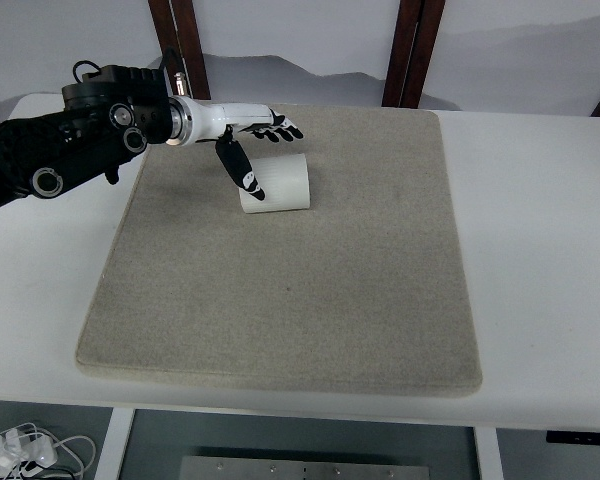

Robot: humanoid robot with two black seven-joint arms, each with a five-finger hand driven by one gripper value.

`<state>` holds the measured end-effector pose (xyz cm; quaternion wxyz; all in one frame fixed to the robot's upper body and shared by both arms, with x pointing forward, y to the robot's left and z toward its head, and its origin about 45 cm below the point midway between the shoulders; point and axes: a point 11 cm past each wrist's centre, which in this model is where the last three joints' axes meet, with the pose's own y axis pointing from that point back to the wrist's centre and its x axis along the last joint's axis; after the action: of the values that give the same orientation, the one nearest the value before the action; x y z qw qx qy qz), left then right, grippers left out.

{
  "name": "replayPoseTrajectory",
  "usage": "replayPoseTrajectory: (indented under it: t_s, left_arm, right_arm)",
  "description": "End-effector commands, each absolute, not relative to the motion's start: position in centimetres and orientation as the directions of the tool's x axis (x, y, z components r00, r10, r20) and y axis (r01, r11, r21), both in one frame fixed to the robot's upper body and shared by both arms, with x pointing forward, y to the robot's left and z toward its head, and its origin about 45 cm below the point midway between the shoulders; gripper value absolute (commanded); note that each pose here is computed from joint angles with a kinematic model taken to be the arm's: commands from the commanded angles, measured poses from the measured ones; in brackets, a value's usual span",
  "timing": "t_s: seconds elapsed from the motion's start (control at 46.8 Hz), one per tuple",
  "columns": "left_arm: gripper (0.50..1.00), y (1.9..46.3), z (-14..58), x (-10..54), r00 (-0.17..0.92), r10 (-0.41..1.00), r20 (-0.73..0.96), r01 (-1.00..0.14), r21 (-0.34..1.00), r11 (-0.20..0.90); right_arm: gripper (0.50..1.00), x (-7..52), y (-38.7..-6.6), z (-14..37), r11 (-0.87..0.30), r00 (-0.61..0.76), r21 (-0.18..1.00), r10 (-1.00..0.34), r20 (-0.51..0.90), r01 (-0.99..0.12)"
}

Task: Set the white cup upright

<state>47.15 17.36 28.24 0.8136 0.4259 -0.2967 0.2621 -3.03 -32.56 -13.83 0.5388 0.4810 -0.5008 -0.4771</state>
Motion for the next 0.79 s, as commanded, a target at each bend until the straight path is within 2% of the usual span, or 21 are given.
replayPoseTrajectory:
  t_s: [0.0, 0.342, 0.556, 0.662, 0.769]
  left_arm:
    - [0.979, 17.1, 27.9, 47.1, 0.686, 0.17, 0.707, -0.68, 0.541, 0.495]
    - [0.973, 17.6, 26.4, 47.4, 0.681, 0.166, 0.714, -0.696, 0.558, 0.452]
    - [0.956, 16.2, 25.4, 47.6, 0.689, 0.164, 0.706, -0.689, 0.568, 0.451]
    - [0.934, 16.2, 25.4, 47.6, 0.688, 0.157, 0.709, -0.689, 0.569, 0.449]
    - [0.862, 16.3, 25.4, 47.6, 0.687, 0.154, 0.71, -0.69, 0.57, 0.447]
  right_arm:
    - [0.952, -3.0, -32.6, -13.8, 0.082, 0.043, 0.996, -0.996, 0.081, 0.032]
    - [0.952, -3.0, -32.6, -13.8, 0.082, 0.043, 0.996, -0.996, 0.081, 0.032]
    - [0.952, -3.0, -32.6, -13.8, 0.082, 0.043, 0.996, -0.996, 0.081, 0.032]
    - [0.952, -3.0, -32.6, -13.8, 0.082, 0.043, 0.996, -0.996, 0.081, 0.032]
    - [0.952, -3.0, -32.6, -13.8, 0.082, 0.043, 0.996, -0.996, 0.081, 0.032]
